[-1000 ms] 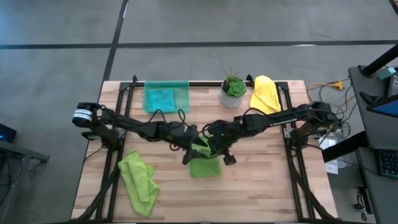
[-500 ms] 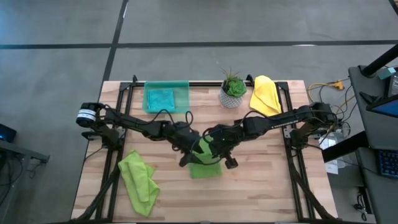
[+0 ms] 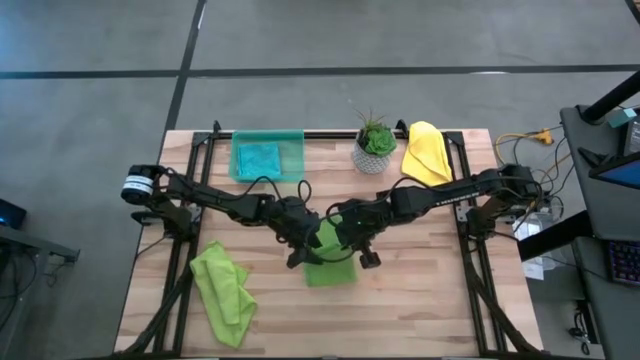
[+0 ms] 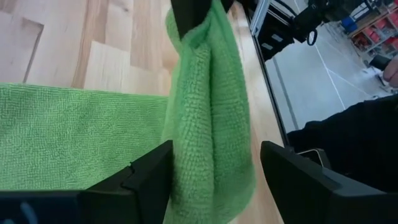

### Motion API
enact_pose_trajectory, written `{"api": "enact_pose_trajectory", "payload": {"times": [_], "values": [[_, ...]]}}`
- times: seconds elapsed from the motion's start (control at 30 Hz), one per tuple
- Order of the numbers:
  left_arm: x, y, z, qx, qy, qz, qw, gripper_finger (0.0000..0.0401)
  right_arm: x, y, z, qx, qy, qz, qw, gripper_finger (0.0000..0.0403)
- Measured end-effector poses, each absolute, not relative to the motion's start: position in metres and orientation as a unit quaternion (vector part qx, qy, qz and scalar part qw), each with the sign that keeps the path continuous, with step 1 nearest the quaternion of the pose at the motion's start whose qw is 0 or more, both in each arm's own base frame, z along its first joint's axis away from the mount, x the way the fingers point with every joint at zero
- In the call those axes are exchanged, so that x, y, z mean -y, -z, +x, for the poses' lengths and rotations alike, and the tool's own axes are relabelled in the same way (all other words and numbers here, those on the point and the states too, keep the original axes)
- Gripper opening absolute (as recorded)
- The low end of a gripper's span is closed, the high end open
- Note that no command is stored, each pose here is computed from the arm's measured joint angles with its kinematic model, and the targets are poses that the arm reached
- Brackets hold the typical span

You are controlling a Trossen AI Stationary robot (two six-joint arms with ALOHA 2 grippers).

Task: Fold microfiber towels
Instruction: Fold the green microfiber cloth

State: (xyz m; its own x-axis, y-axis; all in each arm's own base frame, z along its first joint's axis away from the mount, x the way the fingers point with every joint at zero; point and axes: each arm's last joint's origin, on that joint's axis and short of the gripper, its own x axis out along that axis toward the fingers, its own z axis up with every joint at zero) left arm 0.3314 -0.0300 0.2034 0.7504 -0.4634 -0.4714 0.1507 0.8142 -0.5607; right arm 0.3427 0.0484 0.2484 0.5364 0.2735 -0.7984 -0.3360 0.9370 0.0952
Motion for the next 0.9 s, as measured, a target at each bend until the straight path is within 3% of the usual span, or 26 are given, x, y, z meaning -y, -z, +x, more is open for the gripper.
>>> {"api": "enact_pose_trajectory", "payload": {"times": [0.63,0.9], "values": [[0.029,-0.215,0.325,-0.315,0.175,-0.258,0.896,0.0223,-0.029,-0.246,0.343,-0.474,-0.092,0.08,0.872,0.0009],[0.027,-0.222,0.329,-0.299,0.131,-0.26,0.909,0.0223,-0.025,-0.244,0.341,-0.49,-0.044,0.164,0.855,0.0009]]}}
